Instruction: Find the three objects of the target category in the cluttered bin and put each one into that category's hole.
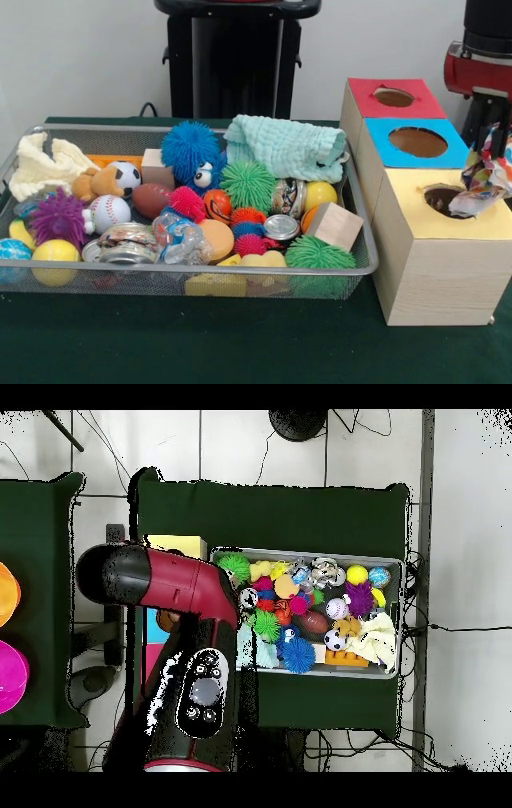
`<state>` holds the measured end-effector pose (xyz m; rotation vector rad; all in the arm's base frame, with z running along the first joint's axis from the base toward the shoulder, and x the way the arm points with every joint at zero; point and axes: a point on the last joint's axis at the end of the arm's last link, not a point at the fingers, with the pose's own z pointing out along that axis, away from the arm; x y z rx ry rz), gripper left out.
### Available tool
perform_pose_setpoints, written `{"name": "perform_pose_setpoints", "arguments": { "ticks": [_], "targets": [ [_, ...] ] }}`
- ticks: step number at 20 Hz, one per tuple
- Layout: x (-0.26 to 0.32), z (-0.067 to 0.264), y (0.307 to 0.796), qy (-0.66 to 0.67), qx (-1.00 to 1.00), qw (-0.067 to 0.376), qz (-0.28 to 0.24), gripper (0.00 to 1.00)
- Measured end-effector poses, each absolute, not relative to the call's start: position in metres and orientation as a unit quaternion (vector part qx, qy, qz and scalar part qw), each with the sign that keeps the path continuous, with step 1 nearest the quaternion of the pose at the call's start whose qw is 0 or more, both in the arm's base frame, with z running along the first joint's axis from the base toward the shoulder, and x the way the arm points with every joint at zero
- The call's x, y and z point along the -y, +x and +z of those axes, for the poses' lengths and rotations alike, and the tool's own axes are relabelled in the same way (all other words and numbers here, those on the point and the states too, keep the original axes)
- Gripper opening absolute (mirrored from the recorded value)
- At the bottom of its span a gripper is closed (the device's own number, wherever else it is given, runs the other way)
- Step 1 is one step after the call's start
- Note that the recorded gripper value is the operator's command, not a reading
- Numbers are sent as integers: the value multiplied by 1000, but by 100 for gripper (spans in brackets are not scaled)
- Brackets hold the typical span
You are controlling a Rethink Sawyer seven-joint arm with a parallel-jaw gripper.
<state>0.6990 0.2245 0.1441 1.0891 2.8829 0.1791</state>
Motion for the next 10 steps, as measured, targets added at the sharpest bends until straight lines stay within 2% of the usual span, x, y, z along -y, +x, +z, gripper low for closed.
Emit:
{"name": "perform_pose_setpoints", "arguments": {
  "ticks": [10],
  "targets": [
    [-230, 100, 693, 346, -936, 50, 40, 0]
  ]
}}
